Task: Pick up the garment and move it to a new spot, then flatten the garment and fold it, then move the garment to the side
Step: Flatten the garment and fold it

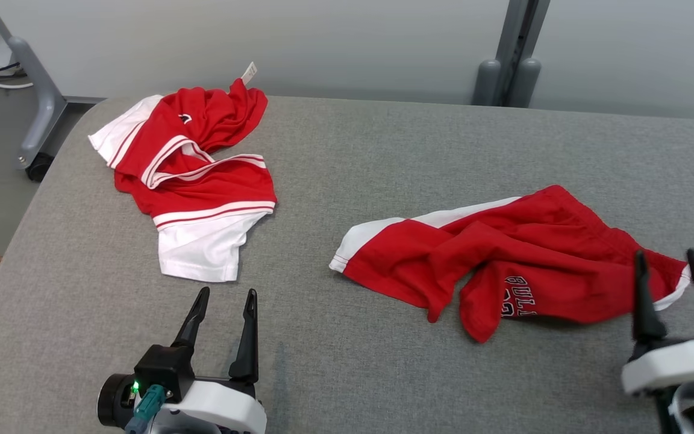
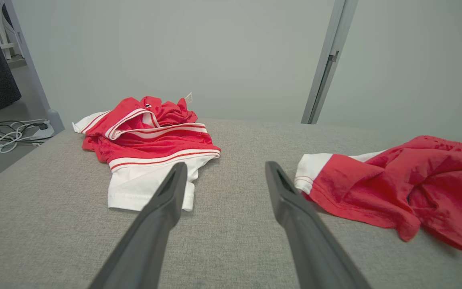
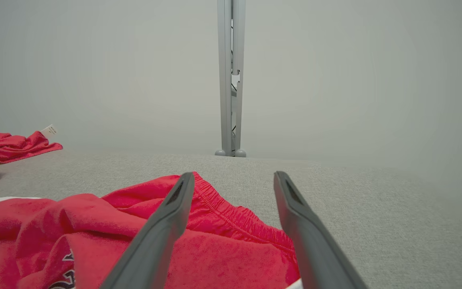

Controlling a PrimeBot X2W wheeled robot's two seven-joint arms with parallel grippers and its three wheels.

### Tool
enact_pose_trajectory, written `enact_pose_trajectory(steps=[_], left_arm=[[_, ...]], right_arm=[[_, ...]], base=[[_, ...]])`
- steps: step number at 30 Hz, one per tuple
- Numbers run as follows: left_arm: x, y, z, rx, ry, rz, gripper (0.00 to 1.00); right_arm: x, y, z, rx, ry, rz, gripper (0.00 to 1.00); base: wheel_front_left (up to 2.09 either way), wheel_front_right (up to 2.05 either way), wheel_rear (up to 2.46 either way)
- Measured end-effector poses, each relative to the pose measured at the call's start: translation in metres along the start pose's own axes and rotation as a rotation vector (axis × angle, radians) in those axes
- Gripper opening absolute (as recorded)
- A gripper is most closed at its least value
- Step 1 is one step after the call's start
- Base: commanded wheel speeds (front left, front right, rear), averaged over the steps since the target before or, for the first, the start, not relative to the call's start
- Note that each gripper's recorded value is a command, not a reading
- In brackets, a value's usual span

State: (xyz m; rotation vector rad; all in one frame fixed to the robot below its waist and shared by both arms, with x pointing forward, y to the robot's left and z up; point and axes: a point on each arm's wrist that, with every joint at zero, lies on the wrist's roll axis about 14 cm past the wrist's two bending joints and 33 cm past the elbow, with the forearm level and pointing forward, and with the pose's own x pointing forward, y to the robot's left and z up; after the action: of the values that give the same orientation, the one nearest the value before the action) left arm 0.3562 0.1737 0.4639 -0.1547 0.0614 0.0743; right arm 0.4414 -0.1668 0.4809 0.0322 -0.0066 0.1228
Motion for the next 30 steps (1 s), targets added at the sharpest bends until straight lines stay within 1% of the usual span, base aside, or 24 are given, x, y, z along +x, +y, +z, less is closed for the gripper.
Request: enact_pose_trajectory(steps=[3,10,15,21,24,29,30], left_arm=[[0.001,-0.003,0.0,0.003,-0.001,-0.013,1.0],[0.001,-0.009,0.0,0.004,0.0,-0.034,1.0],[-0.003,-0.006,-0.002,0.009,0.004,-0.03,1.0],[-0.008,0.004,-0.003,0.012,0.009,-0.002,1.0],[-0.011,0.01,-0.003,0.015,0.01,0.018,1.0],[-0.016,0.019,-0.004,0.021,0.013,0.047,1.0],[-0.017,0.021,-0.004,0.021,0.013,0.052,1.0]], right_arm=[[-0.019,0.021,-0.002,0.046,-0.002,0.044,1.0],[-0.054,0.055,-0.028,0.155,0.084,0.11,1.0],[-0.064,0.079,-0.056,0.175,0.182,0.168,1.0],[-0.049,0.106,-0.077,0.172,0.26,0.244,1.0],[-0.035,0.115,-0.08,0.172,0.273,0.267,1.0],[-0.019,0.12,-0.084,0.166,0.292,0.273,1.0],[-0.016,0.12,-0.083,0.166,0.288,0.27,0.65]], base=[[0.0,0.0,0.0],[0.0,0.0,0.0],[0.0,0.0,0.0],[0.0,0.0,0.0],[0.0,0.0,0.0],[0.0,0.0,0.0],[0.0,0.0,0.0]])
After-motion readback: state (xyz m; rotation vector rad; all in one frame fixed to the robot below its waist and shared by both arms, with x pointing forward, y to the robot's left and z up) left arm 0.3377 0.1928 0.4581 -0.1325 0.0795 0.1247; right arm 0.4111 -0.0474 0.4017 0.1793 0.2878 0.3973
